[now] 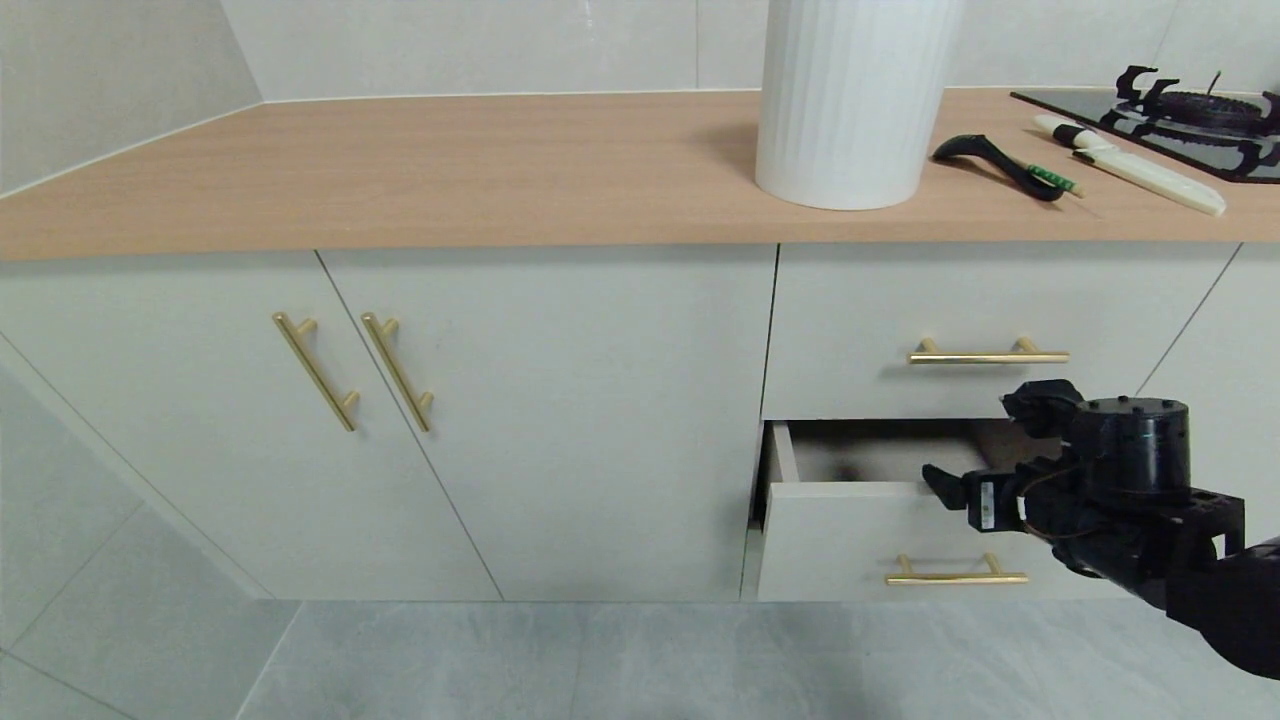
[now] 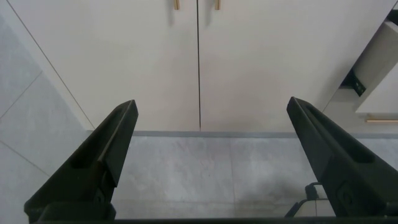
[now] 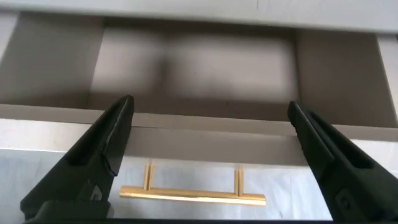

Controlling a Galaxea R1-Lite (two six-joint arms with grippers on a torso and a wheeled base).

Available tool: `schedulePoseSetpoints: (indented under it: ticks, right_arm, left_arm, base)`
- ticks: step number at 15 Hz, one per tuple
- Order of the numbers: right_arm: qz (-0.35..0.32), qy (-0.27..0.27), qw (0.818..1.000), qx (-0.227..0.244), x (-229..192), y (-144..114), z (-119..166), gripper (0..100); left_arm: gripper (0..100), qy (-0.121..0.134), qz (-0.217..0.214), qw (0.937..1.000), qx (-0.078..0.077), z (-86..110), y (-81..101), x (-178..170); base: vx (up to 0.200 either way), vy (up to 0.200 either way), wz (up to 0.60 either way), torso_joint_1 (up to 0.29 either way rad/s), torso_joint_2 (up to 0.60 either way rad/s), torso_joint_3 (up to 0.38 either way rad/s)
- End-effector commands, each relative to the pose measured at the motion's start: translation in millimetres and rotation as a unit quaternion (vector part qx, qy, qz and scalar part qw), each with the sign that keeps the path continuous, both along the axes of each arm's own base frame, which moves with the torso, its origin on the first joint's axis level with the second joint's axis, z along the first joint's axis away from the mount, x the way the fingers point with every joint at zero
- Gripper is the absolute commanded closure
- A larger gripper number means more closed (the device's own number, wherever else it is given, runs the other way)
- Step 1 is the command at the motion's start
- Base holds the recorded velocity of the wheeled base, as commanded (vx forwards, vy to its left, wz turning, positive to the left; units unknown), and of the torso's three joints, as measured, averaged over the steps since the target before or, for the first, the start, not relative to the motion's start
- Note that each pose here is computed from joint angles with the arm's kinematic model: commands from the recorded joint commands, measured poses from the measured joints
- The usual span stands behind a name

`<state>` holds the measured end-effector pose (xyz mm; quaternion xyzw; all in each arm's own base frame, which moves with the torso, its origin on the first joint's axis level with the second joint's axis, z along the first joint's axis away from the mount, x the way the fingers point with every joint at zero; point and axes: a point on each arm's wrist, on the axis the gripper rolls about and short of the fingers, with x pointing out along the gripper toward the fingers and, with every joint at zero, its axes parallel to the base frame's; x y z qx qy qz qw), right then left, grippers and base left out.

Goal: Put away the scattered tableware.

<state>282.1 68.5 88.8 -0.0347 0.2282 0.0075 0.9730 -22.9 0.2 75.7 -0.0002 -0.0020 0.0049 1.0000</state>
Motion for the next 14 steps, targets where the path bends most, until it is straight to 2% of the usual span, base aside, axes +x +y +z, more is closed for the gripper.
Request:
schedulePoseSetpoints:
  ticks: [1, 4, 9, 14]
  right_arm:
    - [0.002, -0.006, 1.000, 0.000, -5.7, -1.3, 10.7, 0]
    - [0.010, 0.014, 1.000, -0.016, -14.1, -3.0, 16.4, 0]
    - [0.057, 0.086, 0.994, -0.024, -37.4, -2.3, 29.6, 0]
    - [0.094, 0.159, 0.980, -0.074, -62.5, -2.8, 35.1, 0]
  left_arm:
    - [0, 0.000, 0.000, 1.0000, 0.000, 0.1, 0.0, 0.1]
    - [0, 0.000, 0.000, 1.0000, 0.000, 0.1, 0.0, 0.1]
    - [0, 0.000, 0.000, 1.0000, 0.000, 0.1, 0.0, 0.1]
    - [0, 0.000, 0.000, 1.0000, -0.001, 0.1, 0.0, 0.1]
  base:
    - [0.000, 0.000, 0.00, 0.000, 0.00, 0.000]
    - [0.000, 0.000, 0.00, 0.000, 0.00, 0.000]
    - [0.000, 0.000, 0.00, 0.000, 0.00, 0.000]
    - [0.000, 0.000, 0.00, 0.000, 0.00, 0.000]
